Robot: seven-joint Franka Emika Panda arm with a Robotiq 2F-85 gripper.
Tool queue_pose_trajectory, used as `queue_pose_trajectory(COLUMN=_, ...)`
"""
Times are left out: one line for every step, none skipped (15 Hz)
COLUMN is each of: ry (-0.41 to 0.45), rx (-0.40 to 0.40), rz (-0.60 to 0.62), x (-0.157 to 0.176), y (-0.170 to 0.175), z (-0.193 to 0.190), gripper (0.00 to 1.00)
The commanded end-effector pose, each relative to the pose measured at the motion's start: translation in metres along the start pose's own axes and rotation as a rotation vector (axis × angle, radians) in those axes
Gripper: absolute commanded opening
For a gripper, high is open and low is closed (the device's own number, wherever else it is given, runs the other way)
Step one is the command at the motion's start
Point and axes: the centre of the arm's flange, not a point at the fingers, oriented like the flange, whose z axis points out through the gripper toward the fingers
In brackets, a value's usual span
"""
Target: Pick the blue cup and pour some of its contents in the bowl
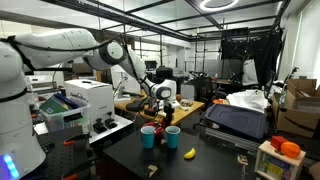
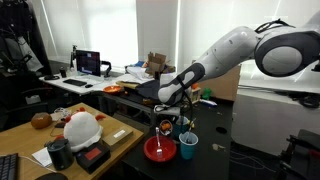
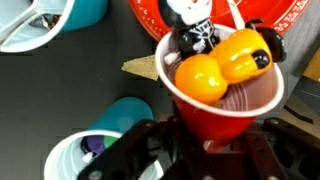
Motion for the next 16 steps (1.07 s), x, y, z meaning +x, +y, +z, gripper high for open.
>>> queue_pose_trajectory(ry=0.029, rx=-0.008, rz=-0.012, x=-0.026, y=0.029, z=-0.019, gripper=0.08)
queue_pose_trajectory(ry=0.033, rx=-0.007, rz=-0.015, x=-0.03, y=0.029, z=-0.018, gripper=0.08)
queue_pose_trajectory(ry=0.035, rx=-0.005, rz=-0.018, x=-0.034, y=0.029, z=-0.018, gripper=0.08)
queue_pose_trajectory(ry=0.044, rx=-0.007, rz=-0.031, x=-0.037, y=0.029, z=-0.017, gripper=0.08)
queue_pose_trajectory(ry=0.05, rx=-0.005, rz=-0.044, x=-0.042, y=0.028, z=-0.018, gripper=0.08)
queue_pose_trajectory(ry=0.057, rx=-0.002, rz=-0.053, x=-0.046, y=0.028, z=-0.018, gripper=0.08)
queue_pose_trajectory(ry=0.064, rx=0.001, rz=-0.057, x=-0.049, y=0.027, z=-0.018, gripper=0.08)
queue_pose_trajectory(ry=0.07, rx=0.002, rz=-0.058, x=-0.051, y=0.026, z=-0.019, gripper=0.08)
queue_pose_trajectory(ry=0.073, rx=0.005, rz=-0.062, x=-0.053, y=0.026, z=-0.02, gripper=0.08)
queue_pose_trajectory(ry=0.075, rx=0.01, rz=-0.062, x=-0.056, y=0.026, z=-0.022, gripper=0.08)
queue_pose_trajectory(ry=0.08, rx=0.013, rz=-0.06, x=-0.058, y=0.025, z=-0.023, gripper=0.08)
queue_pose_trajectory(ry=0.081, rx=0.015, rz=-0.06, x=-0.059, y=0.024, z=-0.024, gripper=0.08)
queue_pose_trajectory(ry=0.085, rx=0.018, rz=-0.06, x=-0.061, y=0.023, z=-0.025, gripper=0.08)
queue_pose_trajectory(ry=0.087, rx=0.02, rz=-0.059, x=-0.062, y=0.022, z=-0.026, gripper=0.08)
queue_pose_trajectory(ry=0.092, rx=0.025, rz=-0.051, x=-0.063, y=0.02, z=-0.026, gripper=0.08)
queue_pose_trajectory(ry=0.093, rx=0.026, rz=-0.049, x=-0.065, y=0.019, z=-0.026, gripper=0.08)
